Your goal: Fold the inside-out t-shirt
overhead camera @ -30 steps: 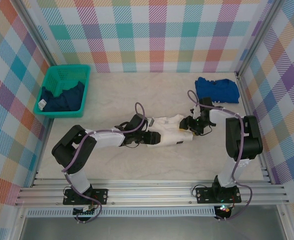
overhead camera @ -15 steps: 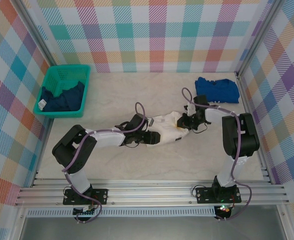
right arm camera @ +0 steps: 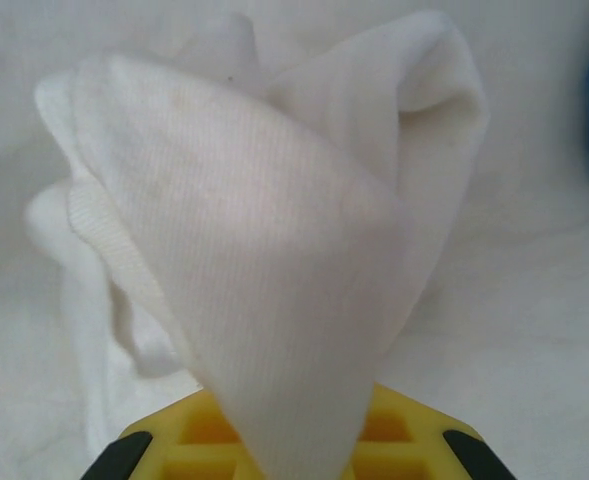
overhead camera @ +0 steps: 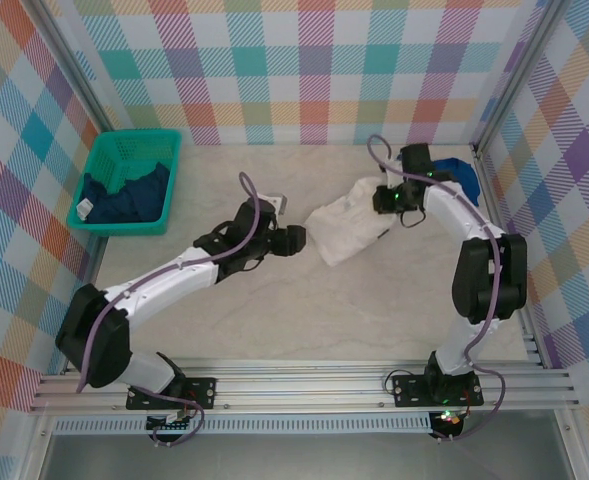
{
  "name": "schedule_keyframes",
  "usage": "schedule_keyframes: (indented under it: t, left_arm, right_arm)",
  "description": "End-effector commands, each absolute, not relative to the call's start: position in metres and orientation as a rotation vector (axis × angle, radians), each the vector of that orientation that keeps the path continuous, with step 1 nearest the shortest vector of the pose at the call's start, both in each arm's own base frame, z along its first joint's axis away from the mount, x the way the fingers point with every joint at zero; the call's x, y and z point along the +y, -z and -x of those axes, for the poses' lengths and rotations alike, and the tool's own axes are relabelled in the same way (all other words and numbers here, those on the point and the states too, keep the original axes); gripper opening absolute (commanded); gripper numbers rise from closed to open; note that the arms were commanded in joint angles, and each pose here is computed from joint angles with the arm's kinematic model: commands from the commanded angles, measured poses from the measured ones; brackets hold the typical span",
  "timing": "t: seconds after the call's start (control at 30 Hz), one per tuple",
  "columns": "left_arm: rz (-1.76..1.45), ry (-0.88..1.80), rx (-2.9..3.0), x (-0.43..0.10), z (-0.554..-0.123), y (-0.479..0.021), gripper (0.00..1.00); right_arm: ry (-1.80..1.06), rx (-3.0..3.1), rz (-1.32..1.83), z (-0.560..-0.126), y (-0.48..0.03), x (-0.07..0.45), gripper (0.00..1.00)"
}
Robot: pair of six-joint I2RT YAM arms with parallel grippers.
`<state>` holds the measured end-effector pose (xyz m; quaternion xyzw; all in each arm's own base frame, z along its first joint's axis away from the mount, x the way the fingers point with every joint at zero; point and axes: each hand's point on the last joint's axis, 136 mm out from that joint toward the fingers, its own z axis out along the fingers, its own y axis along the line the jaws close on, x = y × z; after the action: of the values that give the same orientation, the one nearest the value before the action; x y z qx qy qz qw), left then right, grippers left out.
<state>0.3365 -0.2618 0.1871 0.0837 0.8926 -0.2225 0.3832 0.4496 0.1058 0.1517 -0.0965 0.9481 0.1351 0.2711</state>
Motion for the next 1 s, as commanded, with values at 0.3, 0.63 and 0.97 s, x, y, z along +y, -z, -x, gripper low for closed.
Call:
schedule_keyframes:
  t: [0.3, 0.63, 0.97]
  left_arm:
    - [-0.203, 0.384, 2.323, -0.223, -0.326, -0.181, 0.70]
    - [-0.217, 0.361, 2.334, -0.219, -0.324, -0.179, 0.70]
    - [-0.225, 0.367, 2.361, -0.222, -0.323, -0.171, 0.71]
  right_arm:
    - [-0.068, 2.420, 0.388, -0.537, -0.213, 0.056, 0.00]
    - [-0.026, 2.395, 0.307, -0.566, -0.242, 0.020, 0.00]
    - [-0.096, 2.419, 0.132, -0.570, -0.245, -0.040, 0.00]
